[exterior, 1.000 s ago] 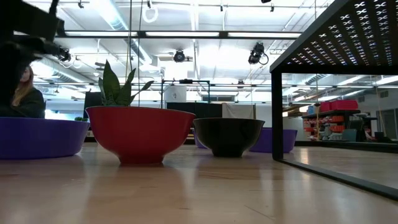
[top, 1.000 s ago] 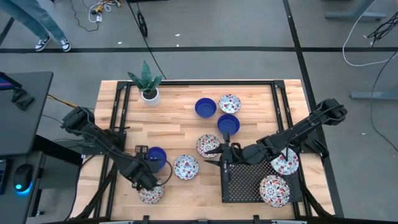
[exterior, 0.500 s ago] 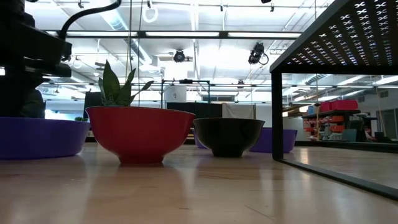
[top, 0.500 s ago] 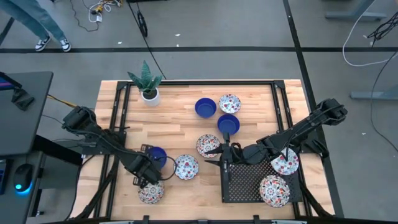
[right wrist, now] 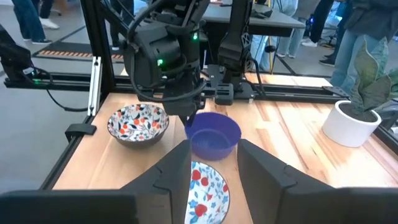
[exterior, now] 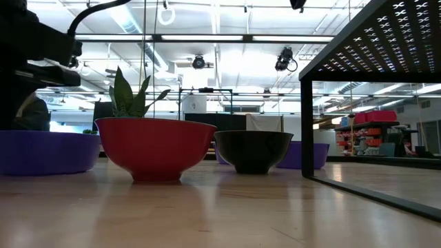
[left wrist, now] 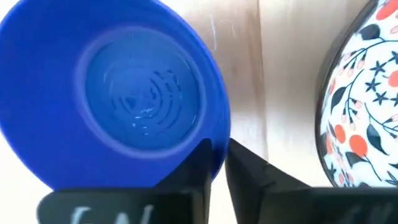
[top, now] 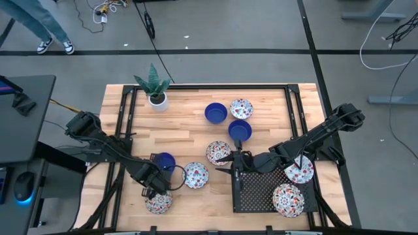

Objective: Pick & Place Mini bowls
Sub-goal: Put the bottom blue bowl on the shelf

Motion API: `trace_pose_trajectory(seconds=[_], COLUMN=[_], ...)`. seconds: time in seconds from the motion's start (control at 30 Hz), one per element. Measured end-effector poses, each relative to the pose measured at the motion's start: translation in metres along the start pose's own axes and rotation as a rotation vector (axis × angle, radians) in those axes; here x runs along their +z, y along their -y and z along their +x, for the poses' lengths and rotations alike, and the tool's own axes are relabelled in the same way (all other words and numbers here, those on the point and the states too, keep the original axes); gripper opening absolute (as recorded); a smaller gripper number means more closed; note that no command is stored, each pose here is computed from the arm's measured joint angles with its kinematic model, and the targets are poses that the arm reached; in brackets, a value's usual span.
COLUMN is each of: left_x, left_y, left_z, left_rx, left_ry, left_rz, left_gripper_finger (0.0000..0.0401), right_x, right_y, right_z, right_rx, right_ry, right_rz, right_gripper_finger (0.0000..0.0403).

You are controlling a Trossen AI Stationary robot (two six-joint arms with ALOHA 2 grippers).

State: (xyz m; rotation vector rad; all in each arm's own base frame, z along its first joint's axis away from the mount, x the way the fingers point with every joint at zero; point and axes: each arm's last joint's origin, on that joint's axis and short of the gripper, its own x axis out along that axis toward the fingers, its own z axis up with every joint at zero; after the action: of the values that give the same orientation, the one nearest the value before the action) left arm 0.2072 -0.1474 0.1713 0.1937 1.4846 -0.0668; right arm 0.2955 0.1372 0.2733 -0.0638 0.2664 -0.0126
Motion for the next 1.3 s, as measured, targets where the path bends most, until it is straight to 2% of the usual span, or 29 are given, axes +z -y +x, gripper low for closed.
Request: trace_pose_trajectory(seconds=[0.13,0.27,0.43,0.57,0.77,1.0,1.13,1.3], left_x=[0.002,0.006,0.016,0.028,0.058,0.097,0.110,0.119], left_y=[0.001,0.003,0.001,-0.004,-0.016,-0.034,-0.041,-0.046], left_z=[0.000,-0.005,-0.026,-0.049,-0.089,-0.117,-0.123,-0.128], left_rx=[-0.025,-0.044,-0.035,0.005,0.121,0.196,0.208,0.200], left_ry=[0.013,0.029,0.032,0.070,0.269,0.596,0.709,0.806], left_rz=[-0.032,-0.058,-0.062,0.018,0.242,0.353,0.458,0.506], left_gripper_finger=[0.0009,0.0009,0.0006,0.0004,0.0004,0.0004,0.0003,0.0003], right_x=[-0.002,-0.004,-0.008,-0.003,0.004,0.009,0.021,0.042], right_y=[0.000,0.000,0.002,0.011,0.027,0.032,0.030,0.027], right_z=[0.000,0.000,-0.004,-0.020,-0.052,-0.077,-0.080,-0.073], right_rx=[-0.001,-0.003,-0.007,-0.017,-0.007,0.226,0.343,0.426], right_ry=[-0.015,-0.038,-0.092,-0.148,-0.227,-0.268,-0.165,-0.096], right_rz=[-0.008,-0.020,-0.047,-0.044,-0.076,-0.156,-0.170,-0.237], right_gripper_finger=[0.0132,0.0132,0.0132,0.0132,0.0132,0.0132,0.0139,0.0174])
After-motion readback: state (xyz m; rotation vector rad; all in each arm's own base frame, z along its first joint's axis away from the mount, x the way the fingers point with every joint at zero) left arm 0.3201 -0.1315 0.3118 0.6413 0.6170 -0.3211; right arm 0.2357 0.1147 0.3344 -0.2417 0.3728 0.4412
